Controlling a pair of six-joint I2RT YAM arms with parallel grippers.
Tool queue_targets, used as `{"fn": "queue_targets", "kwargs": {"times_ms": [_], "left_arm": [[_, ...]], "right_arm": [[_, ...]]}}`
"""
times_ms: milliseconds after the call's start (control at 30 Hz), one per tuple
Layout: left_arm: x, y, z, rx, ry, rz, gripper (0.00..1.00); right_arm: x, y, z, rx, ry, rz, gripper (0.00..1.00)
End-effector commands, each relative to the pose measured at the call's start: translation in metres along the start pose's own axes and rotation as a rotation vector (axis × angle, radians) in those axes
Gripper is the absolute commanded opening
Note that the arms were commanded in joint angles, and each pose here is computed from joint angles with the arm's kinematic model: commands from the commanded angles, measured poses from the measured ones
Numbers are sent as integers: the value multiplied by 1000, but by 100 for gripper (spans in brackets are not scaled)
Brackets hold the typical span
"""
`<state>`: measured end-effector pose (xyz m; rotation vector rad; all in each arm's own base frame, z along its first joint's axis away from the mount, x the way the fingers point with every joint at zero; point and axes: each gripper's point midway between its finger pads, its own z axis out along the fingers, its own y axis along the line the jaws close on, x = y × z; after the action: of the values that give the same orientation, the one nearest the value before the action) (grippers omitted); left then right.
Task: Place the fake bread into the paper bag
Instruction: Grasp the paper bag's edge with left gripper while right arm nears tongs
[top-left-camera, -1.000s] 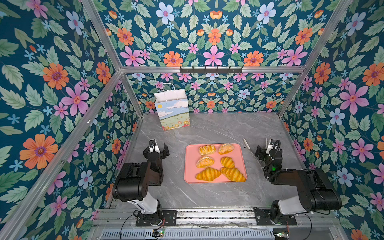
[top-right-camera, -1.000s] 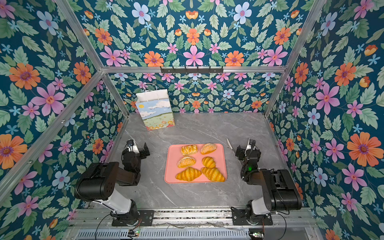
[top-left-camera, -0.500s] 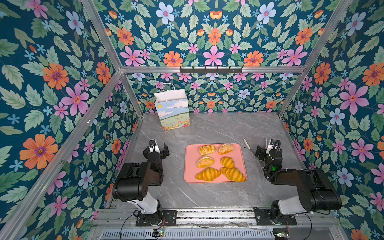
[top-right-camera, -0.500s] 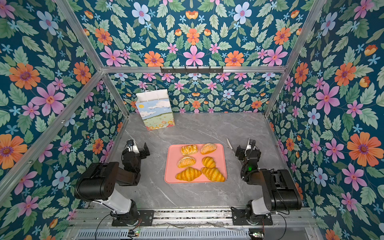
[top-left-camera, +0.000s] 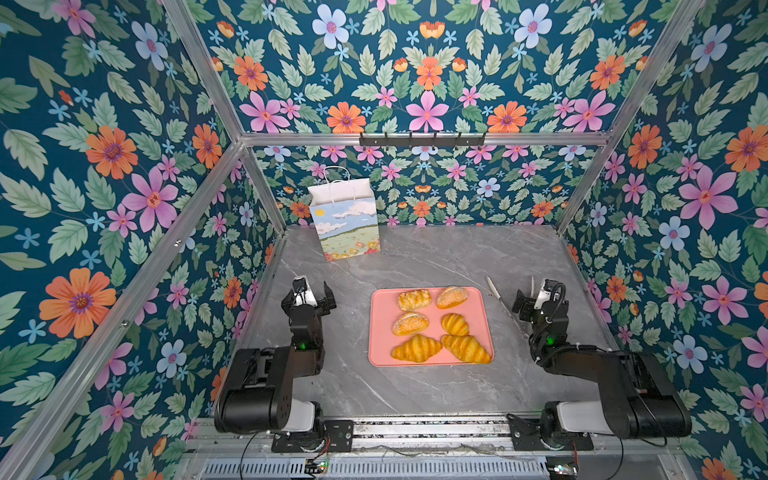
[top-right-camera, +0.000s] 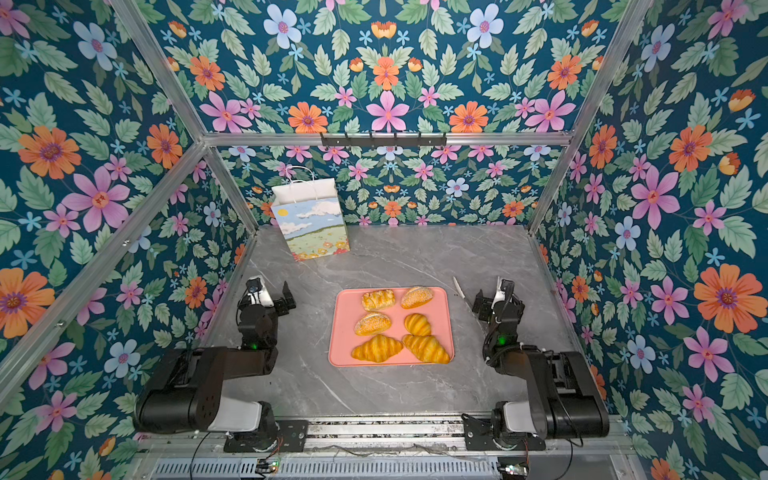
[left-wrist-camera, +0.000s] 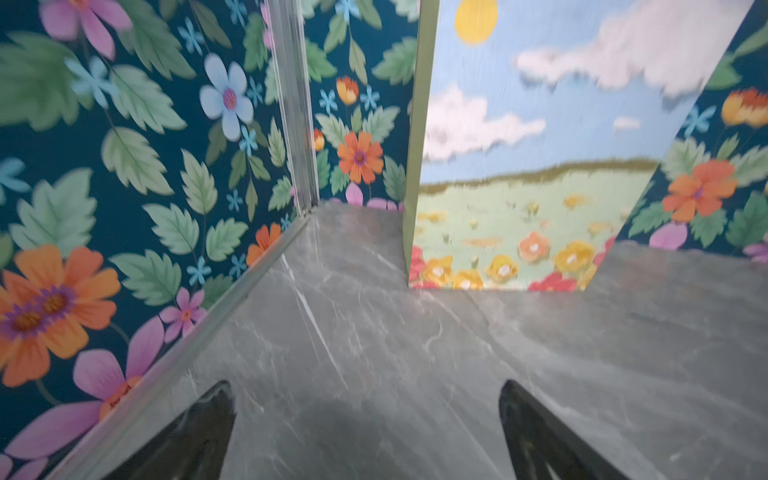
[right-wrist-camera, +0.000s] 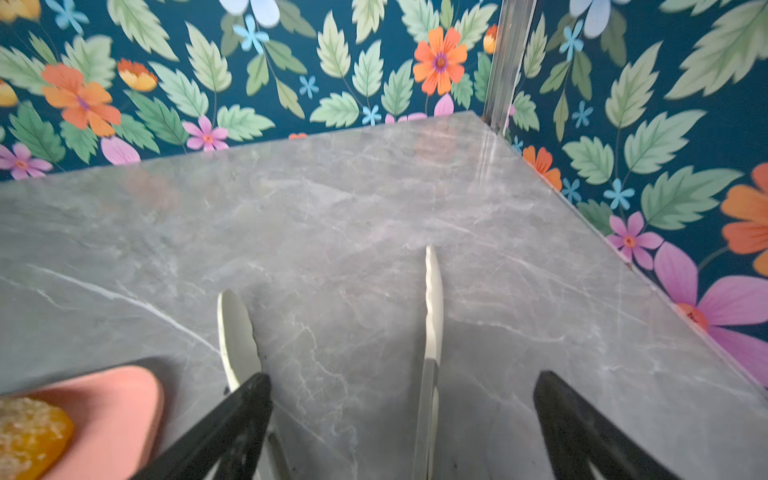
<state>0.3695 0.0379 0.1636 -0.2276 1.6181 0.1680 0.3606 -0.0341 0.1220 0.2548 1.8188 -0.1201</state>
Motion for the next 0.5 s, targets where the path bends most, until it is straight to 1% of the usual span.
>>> {"fn": "queue_targets", "kwargs": {"times_ms": [0, 100, 133, 200, 233, 267, 333, 367, 433, 467], "left_arm": [[-13, 8, -3, -49, 18, -32, 100], [-42, 11, 2, -80, 17, -101, 100], [-49, 13, 5, -106, 44, -135, 100], [-61, 21, 11, -178, 87, -219, 100], [-68, 22, 15, -200, 117, -246, 100], [-76, 21, 20, -207, 143, -266, 100], [-92, 9, 32, -176, 203, -274, 100], [-100, 2, 37, -149, 218, -280, 100], [-121, -12, 50, -88, 228, -290, 100], [-130, -17, 55, -74, 232, -292, 100]], "right_arm": [[-22, -3, -8, 25, 9, 17, 99], [-53, 4, -12, -7, -3, 70, 99], [-64, 9, -14, -27, -4, 90, 99], [-85, 9, -18, -16, 27, 187, 99], [-89, 9, -21, -7, 70, 234, 99], [-95, 15, -23, -30, 91, 259, 99], [-109, 37, -26, -153, 109, 281, 99], [-111, 44, -28, -188, 127, 308, 99], [-115, 57, -32, -248, 170, 402, 99], [-115, 64, -34, -284, 193, 428, 99]]}}
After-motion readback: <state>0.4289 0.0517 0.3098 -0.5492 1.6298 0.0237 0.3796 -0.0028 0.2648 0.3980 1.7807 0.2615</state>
